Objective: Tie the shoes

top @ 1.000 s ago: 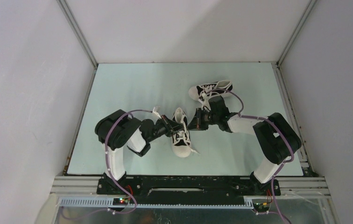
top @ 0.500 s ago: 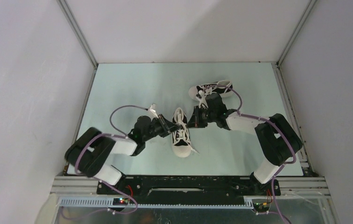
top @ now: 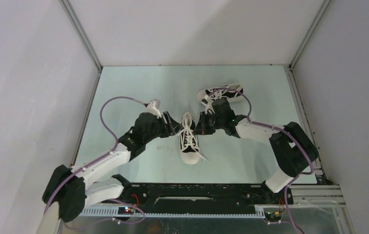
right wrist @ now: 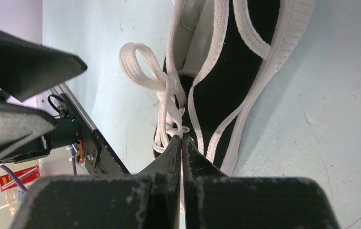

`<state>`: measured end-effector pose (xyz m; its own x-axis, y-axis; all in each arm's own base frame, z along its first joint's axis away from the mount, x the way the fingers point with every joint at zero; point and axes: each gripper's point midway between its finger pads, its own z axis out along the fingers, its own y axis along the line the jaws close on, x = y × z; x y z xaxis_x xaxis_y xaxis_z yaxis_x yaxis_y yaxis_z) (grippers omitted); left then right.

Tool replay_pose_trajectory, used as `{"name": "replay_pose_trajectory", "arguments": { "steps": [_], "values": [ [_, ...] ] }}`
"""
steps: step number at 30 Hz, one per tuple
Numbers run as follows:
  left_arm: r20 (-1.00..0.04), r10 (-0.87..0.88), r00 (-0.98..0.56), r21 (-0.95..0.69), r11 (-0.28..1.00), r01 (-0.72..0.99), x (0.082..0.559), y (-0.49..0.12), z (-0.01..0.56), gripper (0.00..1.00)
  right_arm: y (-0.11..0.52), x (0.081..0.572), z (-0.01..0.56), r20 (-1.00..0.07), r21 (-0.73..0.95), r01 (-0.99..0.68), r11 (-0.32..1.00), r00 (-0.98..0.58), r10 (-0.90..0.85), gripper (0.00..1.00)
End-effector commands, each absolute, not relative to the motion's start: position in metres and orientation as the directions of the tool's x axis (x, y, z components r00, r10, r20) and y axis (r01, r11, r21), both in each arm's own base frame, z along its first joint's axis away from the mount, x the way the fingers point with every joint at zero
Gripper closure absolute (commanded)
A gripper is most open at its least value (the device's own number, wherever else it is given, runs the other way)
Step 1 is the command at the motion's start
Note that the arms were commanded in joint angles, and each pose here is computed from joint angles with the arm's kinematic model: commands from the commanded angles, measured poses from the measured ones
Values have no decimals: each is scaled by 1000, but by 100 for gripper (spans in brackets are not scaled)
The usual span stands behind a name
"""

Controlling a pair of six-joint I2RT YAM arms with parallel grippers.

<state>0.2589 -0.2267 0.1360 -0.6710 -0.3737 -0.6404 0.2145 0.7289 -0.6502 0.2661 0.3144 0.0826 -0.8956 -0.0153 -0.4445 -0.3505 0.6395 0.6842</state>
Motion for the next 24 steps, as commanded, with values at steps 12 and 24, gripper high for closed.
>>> {"name": "replay_pose_trajectory", "arguments": {
  "steps": [12,24],
  "values": [
    [-701,-208,-683,-496,829,257,309,-256,136,41,322,278,113,-548,649,-427,630,-837,-3,100],
    [-689,-112,-716,-433,856,283,312,-273,127,54,323,277,113,-550,646,-431,631,-835,-7,100]
  ]
}}
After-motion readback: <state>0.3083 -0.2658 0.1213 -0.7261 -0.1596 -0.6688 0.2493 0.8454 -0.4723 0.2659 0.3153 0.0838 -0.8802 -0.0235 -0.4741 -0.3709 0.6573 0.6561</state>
